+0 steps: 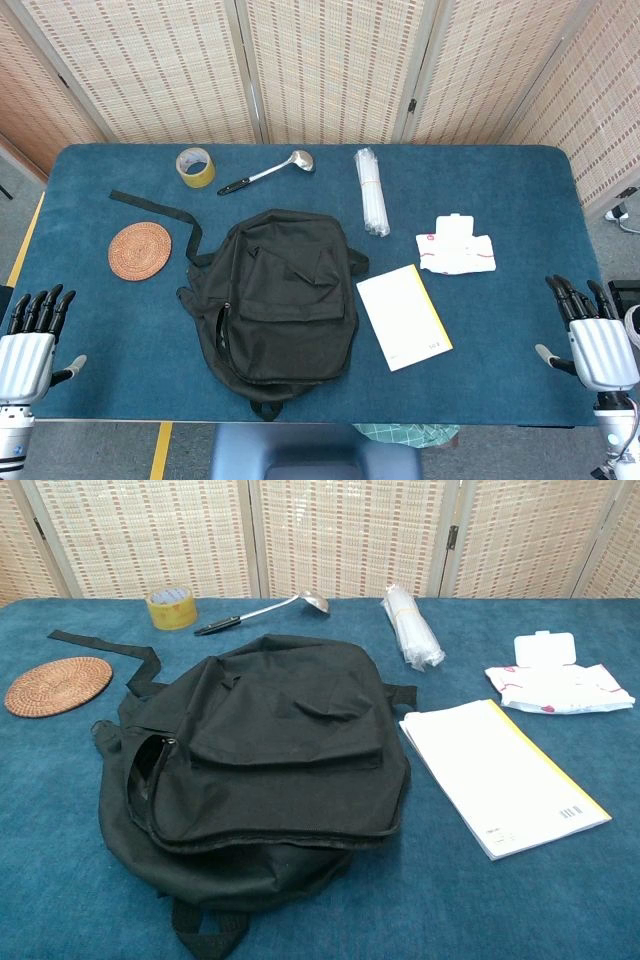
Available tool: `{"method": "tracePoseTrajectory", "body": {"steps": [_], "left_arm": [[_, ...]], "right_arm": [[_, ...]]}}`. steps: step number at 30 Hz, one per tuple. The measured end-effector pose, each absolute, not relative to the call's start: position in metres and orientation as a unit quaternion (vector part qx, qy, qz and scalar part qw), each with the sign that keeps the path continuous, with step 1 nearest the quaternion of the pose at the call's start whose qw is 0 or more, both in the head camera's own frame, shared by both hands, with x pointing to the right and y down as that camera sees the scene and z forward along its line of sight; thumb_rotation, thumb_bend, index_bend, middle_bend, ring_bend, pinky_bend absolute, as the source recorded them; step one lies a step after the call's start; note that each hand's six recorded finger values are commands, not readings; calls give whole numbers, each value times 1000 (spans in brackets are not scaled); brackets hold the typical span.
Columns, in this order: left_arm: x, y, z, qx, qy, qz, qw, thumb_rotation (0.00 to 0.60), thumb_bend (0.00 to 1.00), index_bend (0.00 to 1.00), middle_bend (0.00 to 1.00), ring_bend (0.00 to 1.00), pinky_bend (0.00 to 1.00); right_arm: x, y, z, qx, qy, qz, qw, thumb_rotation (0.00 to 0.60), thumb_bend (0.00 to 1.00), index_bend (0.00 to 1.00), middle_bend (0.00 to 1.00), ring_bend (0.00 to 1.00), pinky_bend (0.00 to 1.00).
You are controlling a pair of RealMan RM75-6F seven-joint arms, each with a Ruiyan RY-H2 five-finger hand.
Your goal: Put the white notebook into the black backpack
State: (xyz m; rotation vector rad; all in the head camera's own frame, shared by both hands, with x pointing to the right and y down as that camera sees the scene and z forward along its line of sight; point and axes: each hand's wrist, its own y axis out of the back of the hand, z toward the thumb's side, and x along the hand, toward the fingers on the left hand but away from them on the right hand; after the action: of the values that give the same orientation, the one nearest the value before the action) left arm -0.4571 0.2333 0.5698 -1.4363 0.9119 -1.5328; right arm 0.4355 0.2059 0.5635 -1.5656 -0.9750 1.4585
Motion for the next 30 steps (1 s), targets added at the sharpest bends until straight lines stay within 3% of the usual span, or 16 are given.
{"method": "tracePoseTrajectory", "body": {"steps": [13, 20, 30], "left_arm": [[-457, 236, 567, -571, 367, -608, 412, 600, 205, 97, 59, 71, 0], [-455, 237, 565, -573, 367, -605, 413, 600, 205, 103, 60, 71, 0], [-452, 238, 564, -575, 365, -604, 413, 600, 204, 105, 59, 73, 0]], "right_arm": [[429, 207, 569, -632, -374, 559, 385, 600, 162, 30, 146, 239, 81], [422, 203, 574, -643, -353, 549, 401, 600, 161, 109, 198, 272, 132], [400, 192, 606, -668, -277, 545, 425, 600, 162, 129, 221, 286, 160]]}}
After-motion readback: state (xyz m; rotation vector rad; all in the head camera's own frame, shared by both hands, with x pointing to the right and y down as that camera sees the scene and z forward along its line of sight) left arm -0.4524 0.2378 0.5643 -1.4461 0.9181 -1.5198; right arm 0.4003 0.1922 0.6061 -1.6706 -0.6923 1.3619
